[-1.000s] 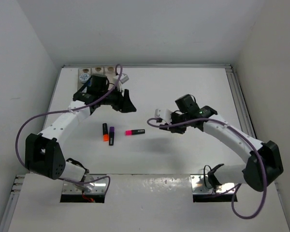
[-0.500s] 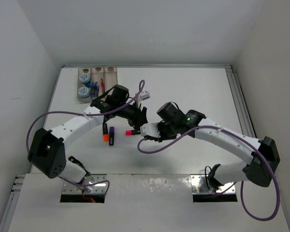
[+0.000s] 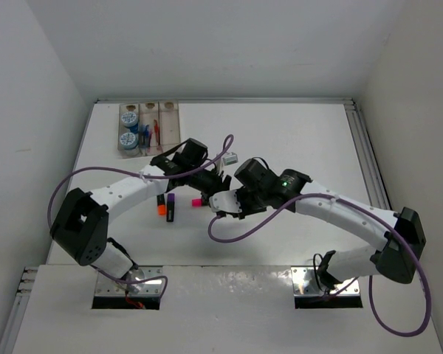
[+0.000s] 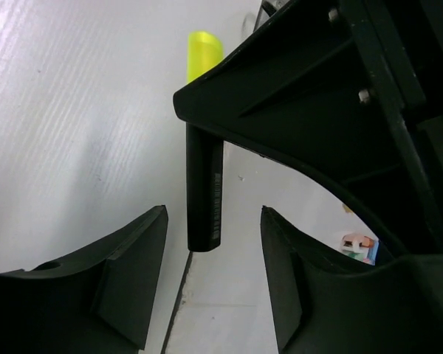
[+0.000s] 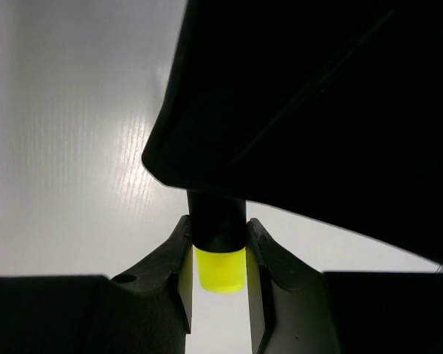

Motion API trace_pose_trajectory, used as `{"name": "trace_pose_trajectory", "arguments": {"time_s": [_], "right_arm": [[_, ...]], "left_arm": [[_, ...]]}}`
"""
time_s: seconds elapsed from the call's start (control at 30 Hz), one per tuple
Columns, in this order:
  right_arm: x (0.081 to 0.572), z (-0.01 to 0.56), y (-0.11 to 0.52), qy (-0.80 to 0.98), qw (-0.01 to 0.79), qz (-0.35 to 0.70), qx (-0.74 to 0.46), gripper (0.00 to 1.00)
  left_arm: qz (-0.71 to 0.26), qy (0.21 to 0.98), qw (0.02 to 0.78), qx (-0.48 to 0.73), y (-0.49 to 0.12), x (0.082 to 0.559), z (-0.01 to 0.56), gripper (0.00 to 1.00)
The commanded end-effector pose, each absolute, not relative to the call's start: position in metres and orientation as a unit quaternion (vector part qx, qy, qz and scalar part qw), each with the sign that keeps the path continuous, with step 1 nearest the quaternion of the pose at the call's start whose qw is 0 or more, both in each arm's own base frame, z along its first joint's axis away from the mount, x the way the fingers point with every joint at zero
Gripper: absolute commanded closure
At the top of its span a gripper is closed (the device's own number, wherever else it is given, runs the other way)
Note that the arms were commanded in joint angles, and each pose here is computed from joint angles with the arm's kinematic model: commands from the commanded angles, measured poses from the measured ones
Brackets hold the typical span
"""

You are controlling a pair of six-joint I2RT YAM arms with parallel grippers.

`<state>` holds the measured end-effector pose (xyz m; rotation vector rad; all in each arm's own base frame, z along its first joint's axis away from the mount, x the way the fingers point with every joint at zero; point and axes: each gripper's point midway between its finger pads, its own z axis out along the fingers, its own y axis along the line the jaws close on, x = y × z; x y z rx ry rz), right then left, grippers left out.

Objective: Sort the stationery into containers
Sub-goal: Pick up the pen from the center of the board.

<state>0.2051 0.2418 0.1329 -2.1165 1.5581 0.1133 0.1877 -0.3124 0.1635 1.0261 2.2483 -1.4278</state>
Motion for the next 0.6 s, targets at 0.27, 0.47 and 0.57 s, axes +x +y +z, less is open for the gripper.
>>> {"name": "trace_pose_trajectory", "arguments": {"time_s": [0.27, 0.47, 0.57], "right_arm": [[0.226, 0.164, 0.26, 0.579, 0.318, 0.015, -0.75, 0.83], [0.279, 0.194, 0.234, 0.659, 0.405, -0.017, -0.633, 0.31], [0.304, 0.209, 0.202, 0.706, 0.44, -0.016, -0.554, 0.23]], "left_arm": [[-0.52, 0.76, 0.16, 0.355, -0.316, 0.187, 0.175, 1.0], [-0.477, 0.808, 0.224, 0.263, -0.277, 0.254, 0.175, 1.0], [-0.419, 0.837, 0.288, 0.204, -0.244, 0.312, 0.187, 1.0]]}}
